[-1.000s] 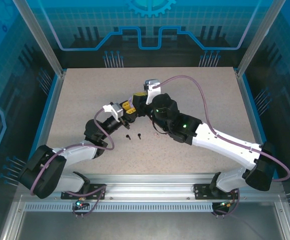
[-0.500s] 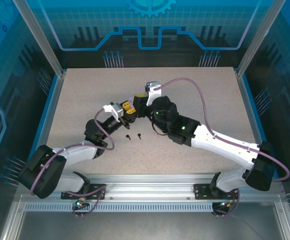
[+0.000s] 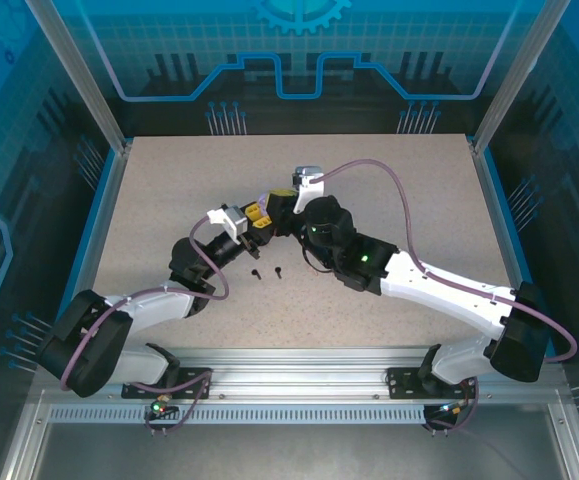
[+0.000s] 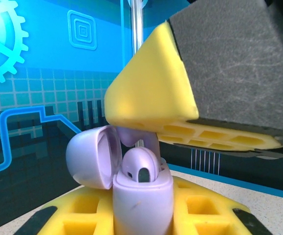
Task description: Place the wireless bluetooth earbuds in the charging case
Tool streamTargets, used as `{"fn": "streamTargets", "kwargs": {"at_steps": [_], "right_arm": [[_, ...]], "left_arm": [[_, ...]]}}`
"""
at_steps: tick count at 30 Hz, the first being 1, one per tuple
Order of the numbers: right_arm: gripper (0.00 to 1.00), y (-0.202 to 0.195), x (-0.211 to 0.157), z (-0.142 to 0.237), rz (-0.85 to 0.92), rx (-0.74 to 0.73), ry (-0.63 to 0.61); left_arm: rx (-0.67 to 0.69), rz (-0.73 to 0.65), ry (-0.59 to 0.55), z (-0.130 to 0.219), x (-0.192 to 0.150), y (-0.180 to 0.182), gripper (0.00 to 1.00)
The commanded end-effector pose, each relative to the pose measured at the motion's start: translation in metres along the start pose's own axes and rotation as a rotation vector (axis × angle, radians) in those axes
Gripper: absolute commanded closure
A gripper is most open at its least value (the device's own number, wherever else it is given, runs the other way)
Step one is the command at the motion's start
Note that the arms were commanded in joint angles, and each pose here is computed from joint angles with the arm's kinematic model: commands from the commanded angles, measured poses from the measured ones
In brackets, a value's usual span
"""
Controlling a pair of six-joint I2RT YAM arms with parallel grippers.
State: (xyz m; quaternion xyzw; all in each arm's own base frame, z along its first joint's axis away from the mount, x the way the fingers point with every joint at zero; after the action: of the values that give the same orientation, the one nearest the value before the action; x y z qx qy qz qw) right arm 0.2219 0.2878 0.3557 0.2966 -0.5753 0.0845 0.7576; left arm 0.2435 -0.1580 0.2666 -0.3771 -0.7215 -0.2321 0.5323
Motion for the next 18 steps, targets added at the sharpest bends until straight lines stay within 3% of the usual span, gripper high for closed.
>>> {"fn": "streamTargets", "kwargs": {"at_steps": [1, 9, 16, 18], "right_arm": [[0.91, 0.002, -0.024, -0.004, 0.020, -0.026, 0.075], [0.88, 0.006, -0.025, -0.008, 0.038, -0.032, 0.094], [0.45, 0.002, 0.016, 0.012, -0.007, -0.015, -0.005], [0.39, 0.000, 0.029, 0.021, -0.013, -0.003, -0.037]], "left_arm": [[-0.014, -0.065, -0.101, -0.006, 0.022, -0.003, 1.00], [-0.011, -0.063, -0.095, -0.006, 0.020, -0.003, 1.00], [-0.003, -0.059, -0.088, -0.005, 0.017, -0.002, 1.00], [-0.002, -0.056, -0.082, -0.004, 0.015, -0.002, 1.00]]}}
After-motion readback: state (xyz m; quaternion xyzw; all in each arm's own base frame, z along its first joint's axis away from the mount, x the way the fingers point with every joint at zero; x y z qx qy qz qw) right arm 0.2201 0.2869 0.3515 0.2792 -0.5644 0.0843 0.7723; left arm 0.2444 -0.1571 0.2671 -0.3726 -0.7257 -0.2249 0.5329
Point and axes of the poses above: each hand's point on the last joint's axis, 136 mm out from that joint toward the fingers, its own z axis back along the fingers, its own y axis along the line the jaws close on, x = y × z, the point moved 10 cm from there along z, back along the fingers, and after that the axes turned 6 degrees about z, right-handed, at the moved point
